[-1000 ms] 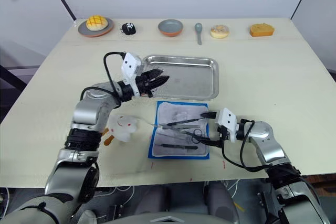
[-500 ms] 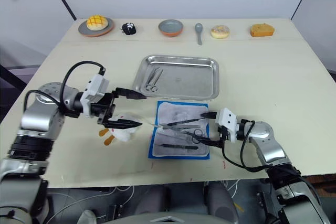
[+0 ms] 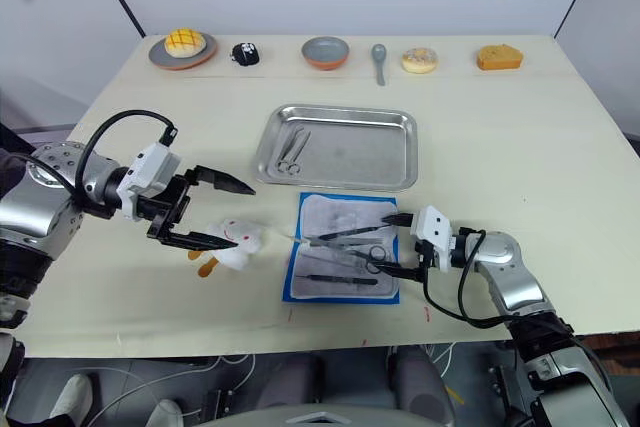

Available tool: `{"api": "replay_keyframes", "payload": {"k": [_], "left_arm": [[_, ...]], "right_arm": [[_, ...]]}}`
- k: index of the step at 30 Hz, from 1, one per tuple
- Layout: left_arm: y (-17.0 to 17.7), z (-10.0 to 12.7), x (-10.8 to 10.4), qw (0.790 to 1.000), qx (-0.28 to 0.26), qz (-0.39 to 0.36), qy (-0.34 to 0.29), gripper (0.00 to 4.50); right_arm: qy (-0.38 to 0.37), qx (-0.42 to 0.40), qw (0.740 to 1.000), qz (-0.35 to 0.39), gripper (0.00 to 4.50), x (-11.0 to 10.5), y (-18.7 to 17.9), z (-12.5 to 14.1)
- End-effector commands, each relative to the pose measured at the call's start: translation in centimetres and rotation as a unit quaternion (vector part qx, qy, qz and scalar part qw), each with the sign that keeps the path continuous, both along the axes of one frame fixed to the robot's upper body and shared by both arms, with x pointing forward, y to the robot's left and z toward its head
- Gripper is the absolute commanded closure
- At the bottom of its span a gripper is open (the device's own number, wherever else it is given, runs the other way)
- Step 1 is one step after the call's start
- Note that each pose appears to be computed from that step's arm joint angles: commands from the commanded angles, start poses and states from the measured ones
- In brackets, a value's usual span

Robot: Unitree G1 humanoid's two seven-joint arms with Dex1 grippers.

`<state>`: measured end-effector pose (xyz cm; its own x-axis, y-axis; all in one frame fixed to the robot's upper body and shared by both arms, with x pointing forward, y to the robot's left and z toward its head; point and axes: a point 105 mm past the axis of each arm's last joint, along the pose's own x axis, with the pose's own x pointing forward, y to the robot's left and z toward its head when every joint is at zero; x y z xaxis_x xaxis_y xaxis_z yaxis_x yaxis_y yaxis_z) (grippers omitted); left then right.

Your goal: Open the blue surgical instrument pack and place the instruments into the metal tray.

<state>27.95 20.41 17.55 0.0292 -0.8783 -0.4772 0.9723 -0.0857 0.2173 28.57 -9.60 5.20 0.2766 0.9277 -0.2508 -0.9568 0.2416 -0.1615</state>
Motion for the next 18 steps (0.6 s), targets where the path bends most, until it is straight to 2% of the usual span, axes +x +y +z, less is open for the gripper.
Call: {"api": "replay_keyframes", "payload": {"k": [1, 12, 15, 18], "left_arm": [[-0.8, 0.2, -0.8, 0.999, -0.012, -0.044, -0.002, 0.07], [-3.3, -1.1, 1.9, 0.999, -0.037, -0.015, -0.019, 0.07], [-4.2, -1.7, 2.4, 0.999, -0.035, -0.016, -0.012, 0.77], [-5.2, -2.2, 3.4, 0.999, -0.029, -0.01, -0.027, 2.14]], "right_arm": [[0.077, -0.079, 0.994, -0.011, 0.0, -1.6, -1.7, -4.9], [0.078, -0.078, 0.994, -0.01, 0.0, -1.6, -1.5, -4.9], [0.078, -0.077, 0.994, -0.01, 0.0, -1.6, -1.4, -4.9], [0.079, -0.077, 0.994, -0.01, 0.0, -1.7, -1.4, -5.0]]}}
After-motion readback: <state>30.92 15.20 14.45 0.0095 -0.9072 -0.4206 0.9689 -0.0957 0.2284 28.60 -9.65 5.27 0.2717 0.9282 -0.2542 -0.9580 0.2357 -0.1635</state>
